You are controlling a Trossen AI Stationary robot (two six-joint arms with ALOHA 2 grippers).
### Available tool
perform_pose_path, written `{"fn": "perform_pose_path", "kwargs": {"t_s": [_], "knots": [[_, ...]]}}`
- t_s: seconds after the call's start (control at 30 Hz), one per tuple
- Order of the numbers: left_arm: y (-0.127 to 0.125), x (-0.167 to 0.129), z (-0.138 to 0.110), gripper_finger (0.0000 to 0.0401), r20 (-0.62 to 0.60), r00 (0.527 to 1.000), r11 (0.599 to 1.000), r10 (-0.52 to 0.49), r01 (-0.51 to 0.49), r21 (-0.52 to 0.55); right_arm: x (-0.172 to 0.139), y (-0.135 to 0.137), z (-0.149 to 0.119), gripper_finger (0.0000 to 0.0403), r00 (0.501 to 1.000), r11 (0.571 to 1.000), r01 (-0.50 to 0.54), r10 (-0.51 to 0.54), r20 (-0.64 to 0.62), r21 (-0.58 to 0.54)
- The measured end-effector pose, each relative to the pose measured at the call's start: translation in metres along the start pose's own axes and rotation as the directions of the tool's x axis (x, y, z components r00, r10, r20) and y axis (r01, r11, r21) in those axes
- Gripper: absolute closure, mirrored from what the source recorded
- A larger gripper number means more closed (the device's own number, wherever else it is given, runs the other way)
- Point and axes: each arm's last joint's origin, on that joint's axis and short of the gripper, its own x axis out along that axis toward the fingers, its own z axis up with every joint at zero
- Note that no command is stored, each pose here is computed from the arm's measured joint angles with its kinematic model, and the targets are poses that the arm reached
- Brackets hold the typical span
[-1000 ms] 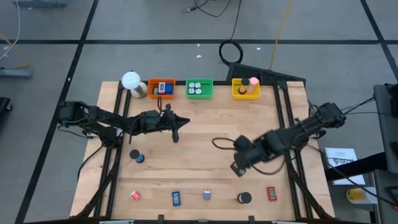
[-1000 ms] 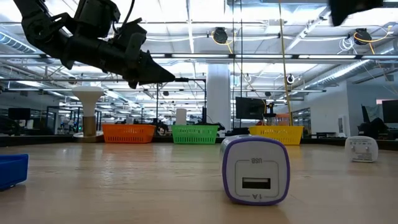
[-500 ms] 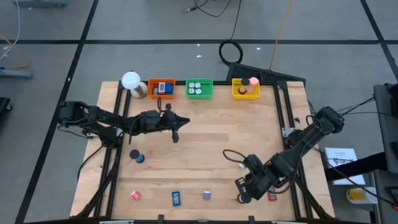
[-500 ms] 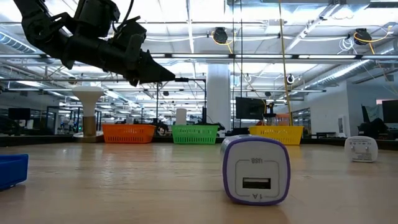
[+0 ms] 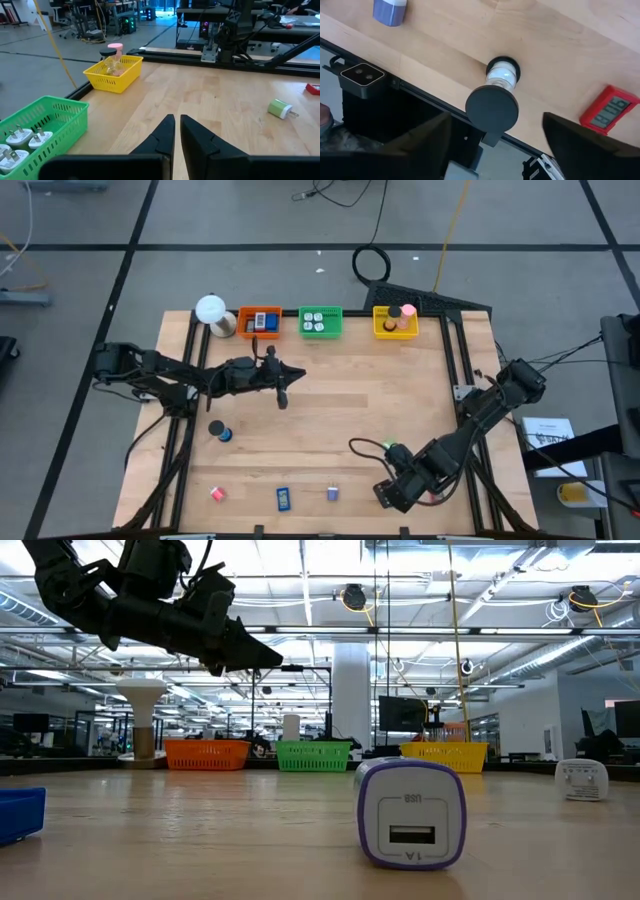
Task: Pick & Place Office items
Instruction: Put the white hourglass into the yellow basket
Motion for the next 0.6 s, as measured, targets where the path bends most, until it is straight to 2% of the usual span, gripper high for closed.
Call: {"fn": "perform_pose_path", "kwargs": {"t_s": [0.17, 0.6], "knots": [[0.0, 0.0, 0.0, 0.0368, 0.0, 1.0, 1.0, 0.0, 0.0, -0.003, 0.0, 0.0, 0.0, 0.0047, 1.0, 1.0, 0.003, -0.003, 0.003, -0.002], [0.0, 0.0, 0.0, 0.0368, 0.0, 1.0, 1.0, 0.0, 0.0, -0.003, 0.018, 0.005, 0.001, 0.0044, 0.999, 0.996, 0.032, -0.031, 0.009, -0.079]]}}
